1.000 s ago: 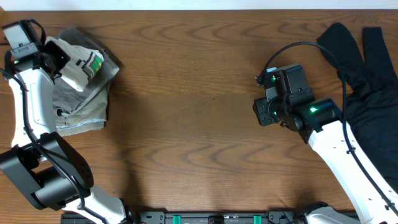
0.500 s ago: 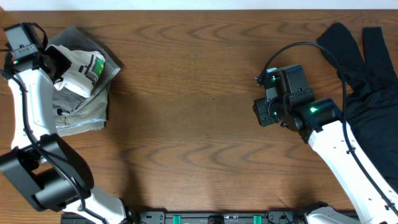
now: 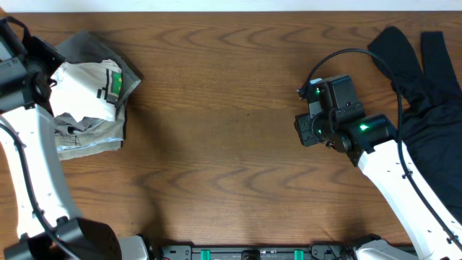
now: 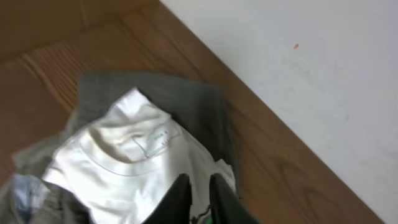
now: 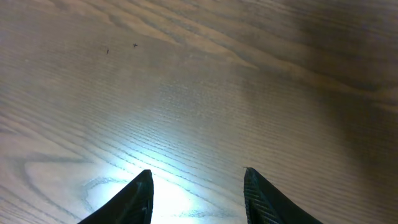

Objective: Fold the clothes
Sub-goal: 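Lower the shirt onto the trousers stack and press it flat with left gripper, then open the left gripper and lift it away from the stack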

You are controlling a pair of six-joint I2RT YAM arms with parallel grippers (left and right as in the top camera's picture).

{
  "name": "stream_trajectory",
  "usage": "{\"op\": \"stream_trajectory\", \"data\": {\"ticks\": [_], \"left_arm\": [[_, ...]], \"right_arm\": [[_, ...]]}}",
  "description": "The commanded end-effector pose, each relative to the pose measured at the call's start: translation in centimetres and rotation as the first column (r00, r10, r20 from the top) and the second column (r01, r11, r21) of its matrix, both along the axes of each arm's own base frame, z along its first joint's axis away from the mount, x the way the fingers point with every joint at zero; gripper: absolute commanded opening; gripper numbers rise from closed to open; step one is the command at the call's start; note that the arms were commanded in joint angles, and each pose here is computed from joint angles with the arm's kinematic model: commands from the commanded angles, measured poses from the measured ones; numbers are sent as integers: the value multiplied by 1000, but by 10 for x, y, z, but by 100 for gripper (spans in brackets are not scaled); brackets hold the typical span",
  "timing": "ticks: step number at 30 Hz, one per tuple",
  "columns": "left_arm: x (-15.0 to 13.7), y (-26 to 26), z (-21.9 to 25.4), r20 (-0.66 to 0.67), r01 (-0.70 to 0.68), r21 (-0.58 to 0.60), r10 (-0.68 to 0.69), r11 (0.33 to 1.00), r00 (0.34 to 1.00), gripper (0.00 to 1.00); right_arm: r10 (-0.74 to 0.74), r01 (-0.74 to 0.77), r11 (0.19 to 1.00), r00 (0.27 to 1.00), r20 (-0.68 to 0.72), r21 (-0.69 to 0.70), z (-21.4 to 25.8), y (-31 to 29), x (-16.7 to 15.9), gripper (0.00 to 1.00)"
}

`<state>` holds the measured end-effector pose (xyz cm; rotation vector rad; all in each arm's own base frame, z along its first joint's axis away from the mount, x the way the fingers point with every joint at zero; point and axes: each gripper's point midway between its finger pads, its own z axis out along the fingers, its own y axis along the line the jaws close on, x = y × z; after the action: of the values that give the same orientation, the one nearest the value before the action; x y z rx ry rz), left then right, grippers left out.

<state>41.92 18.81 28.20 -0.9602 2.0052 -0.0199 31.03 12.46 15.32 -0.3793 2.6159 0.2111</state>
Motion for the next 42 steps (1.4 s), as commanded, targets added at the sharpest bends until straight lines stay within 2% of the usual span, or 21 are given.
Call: {"op": "stream_trajectory", "data": {"ticks": [1,9,16,20,22,23,24,27,33,38,42], "left_arm": [[11,7,-35,-65,1,-45,-4,999,998,9],[12,36,-122,-222,-50,-169,11,984,975,7],[-18,74,-210,-402,-187,-252,73,949,913,7],[-34,94,-243,-450,-249,-276,104,929,887,8],[-38,100,-249,-454,-261,-284,110,922,884,13],[-38,101,-248,-446,-252,-291,103,923,889,17],[-34,100,-247,-427,-221,-299,77,928,901,26],[-14,90,-236,-336,-85,-338,-36,937,941,39],[12,72,-194,-150,86,-376,-152,923,977,42],[20,71,-123,-14,173,-261,-183,950,983,45],[17,60,-60,71,215,-151,-206,965,976,46]], "right_arm": [[-4,4,1000,1000,6,-15,1,-3,3,46],[-6,6,1000,1000,-5,-23,-1,-5,0,46],[-8,7,1000,1000,-9,-27,-1,-6,0,46],[-7,7,1000,1000,-16,-30,-2,-6,-2,46],[-8,7,1000,1000,-16,-30,-2,-6,-2,46],[-8,7,1000,1000,-16,-30,-2,-6,-2,46],[-8,7,1000,1000,-15,-30,-2,-6,-2,47],[-8,7,1000,1000,-15,-29,-2,-6,-2,47],[-7,7,1000,1000,-16,-30,-2,-6,-2,48],[-7,7,1000,1000,-14,-30,-2,-6,-2,50],[-7,6,1000,1000,-13,-28,-2,-6,-1,67]]}}
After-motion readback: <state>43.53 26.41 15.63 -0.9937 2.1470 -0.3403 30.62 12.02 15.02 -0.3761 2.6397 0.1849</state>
